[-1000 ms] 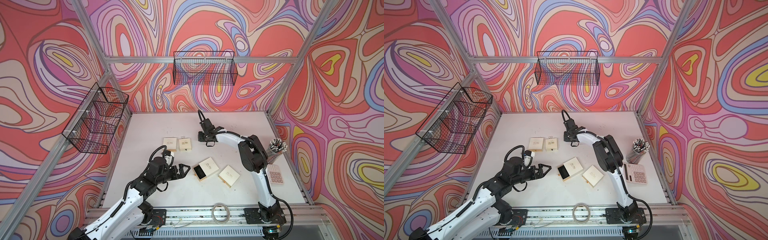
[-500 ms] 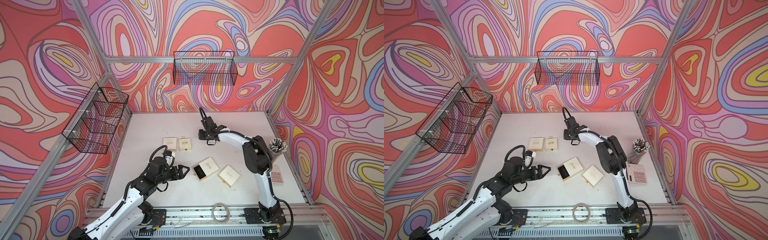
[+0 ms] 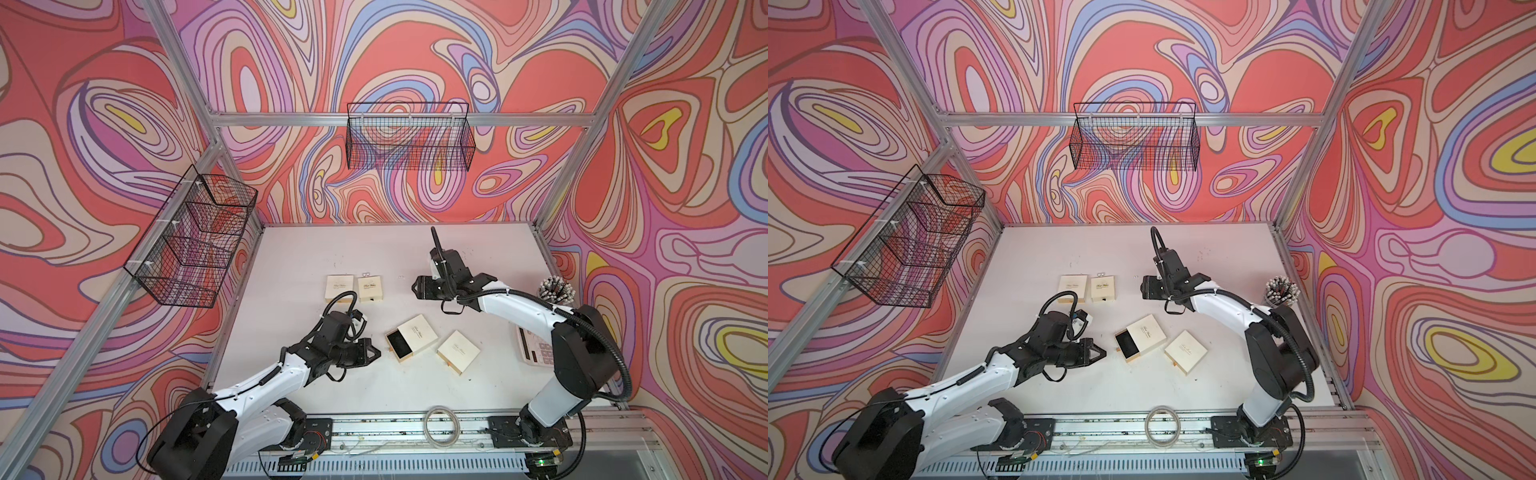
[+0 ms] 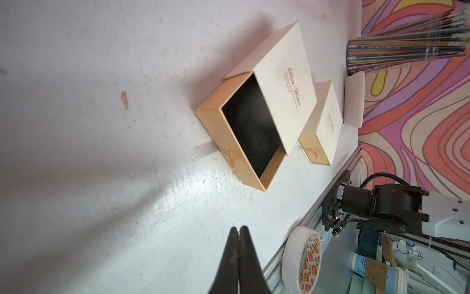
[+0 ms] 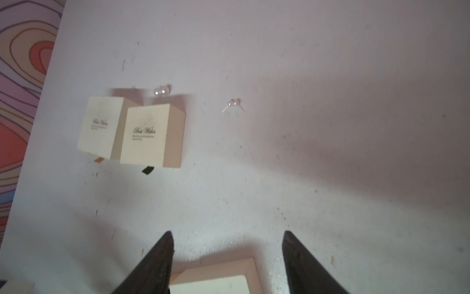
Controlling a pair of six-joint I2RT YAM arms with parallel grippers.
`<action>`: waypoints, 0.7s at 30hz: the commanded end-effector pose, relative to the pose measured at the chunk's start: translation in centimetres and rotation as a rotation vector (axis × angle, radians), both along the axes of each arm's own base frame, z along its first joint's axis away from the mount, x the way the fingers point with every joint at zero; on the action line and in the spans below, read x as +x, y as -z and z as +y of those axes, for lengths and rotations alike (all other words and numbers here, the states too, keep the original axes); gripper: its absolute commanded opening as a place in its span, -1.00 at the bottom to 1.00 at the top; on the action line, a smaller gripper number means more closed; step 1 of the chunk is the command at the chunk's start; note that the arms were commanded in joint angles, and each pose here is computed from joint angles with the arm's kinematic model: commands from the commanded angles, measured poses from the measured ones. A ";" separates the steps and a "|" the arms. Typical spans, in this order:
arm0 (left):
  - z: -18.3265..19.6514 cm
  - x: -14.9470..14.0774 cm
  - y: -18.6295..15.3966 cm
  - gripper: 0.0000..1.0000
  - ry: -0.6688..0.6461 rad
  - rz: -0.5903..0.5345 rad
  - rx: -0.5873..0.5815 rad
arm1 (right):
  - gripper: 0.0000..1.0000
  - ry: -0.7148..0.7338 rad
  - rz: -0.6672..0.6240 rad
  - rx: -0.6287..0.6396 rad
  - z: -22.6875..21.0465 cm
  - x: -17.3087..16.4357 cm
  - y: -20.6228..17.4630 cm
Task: Take out the earrings from the drawer-style jewelry box
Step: Place the earring at the center of the board, then close the drawer of the jewelry box.
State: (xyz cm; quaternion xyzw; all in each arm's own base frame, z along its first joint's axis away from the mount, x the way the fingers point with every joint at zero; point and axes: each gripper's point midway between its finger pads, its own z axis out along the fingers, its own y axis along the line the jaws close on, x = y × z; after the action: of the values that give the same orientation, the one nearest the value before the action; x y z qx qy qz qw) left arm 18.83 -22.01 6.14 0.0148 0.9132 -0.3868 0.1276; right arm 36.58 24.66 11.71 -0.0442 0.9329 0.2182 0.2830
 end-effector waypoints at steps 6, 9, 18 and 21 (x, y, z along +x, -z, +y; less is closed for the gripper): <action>-1.7 1.5 0.8 -1.00 0.008 -0.039 -0.012 | 0.75 -0.024 0.057 0.114 -0.1 -3.4 2.1; -2.1 1.8 1.1 -1.00 0.012 -0.035 -0.010 | 0.76 -0.028 0.078 0.139 -0.1 -4.2 2.8; -3.2 2.2 1.8 -1.00 0.026 -0.017 -0.031 | 0.74 -0.020 0.128 0.175 -0.1 -5.6 4.3; -3.7 2.3 1.8 -1.00 0.032 -0.013 -0.043 | 0.72 -0.028 0.148 0.196 0.2 -5.9 4.7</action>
State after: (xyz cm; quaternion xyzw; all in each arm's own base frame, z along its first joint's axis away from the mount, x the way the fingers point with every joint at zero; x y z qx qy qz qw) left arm 20.11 -24.50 3.13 0.0235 0.9146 -0.3876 0.1129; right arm 30.59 24.39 6.39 -0.0189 0.9332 0.2915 0.2096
